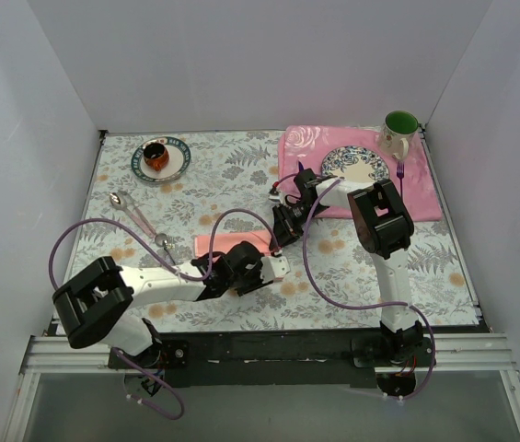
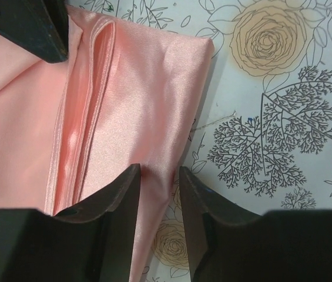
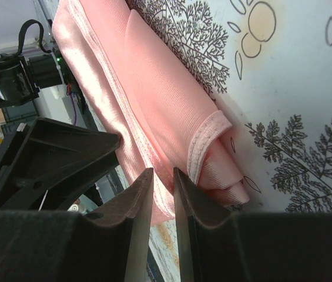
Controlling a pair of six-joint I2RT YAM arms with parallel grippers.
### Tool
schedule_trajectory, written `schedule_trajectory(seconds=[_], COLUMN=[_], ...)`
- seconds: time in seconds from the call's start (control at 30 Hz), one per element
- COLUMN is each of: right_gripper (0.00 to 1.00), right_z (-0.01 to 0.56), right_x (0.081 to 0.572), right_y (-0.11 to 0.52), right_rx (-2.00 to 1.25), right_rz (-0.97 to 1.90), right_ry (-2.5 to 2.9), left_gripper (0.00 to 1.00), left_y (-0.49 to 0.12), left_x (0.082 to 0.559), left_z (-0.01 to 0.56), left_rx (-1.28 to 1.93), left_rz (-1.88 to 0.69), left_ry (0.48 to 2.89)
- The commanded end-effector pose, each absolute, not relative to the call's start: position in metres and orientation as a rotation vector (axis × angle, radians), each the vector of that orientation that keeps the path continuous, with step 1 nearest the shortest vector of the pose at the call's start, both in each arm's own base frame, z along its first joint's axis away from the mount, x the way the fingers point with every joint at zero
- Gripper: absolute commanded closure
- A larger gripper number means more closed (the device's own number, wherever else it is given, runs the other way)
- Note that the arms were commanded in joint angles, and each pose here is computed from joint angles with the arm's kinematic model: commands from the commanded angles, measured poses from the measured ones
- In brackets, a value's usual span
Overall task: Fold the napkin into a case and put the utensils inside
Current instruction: Smooth out the 2/3-rectangle-folded napkin.
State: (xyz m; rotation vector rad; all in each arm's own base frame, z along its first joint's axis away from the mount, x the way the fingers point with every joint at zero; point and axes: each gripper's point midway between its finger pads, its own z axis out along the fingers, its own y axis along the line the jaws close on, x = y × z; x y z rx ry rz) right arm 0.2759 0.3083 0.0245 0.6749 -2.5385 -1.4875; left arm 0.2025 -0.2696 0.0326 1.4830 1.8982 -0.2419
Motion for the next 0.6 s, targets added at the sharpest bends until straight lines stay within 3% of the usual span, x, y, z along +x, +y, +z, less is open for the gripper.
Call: schedule_trajectory(seconds=[0.0,0.2,0.57], right_gripper=[0.7,0.7,0.7], right_z=[-0.033,-0.036,-0.037], right_x=[0.276,0.276,0.274], right_y=[0.284,0.282,0.281], right_rx=[0.76,0.766,0.772], right_rz=[-1.188,-1.171,-1.169], right_ry=[-2.697,-2.701,-2.698], left_gripper=[0.69,0.72,0.76], left_y=[-0.266,-0.267,-0.279], left_x=[0.206,0.216,0.225], left_z=[0.021,0.012,0.051], left_rx=[1.535,1.534,1.422], left_rz=[-0.187,-0.103,-0.181], left_ry=[1.859,1.817,1.843])
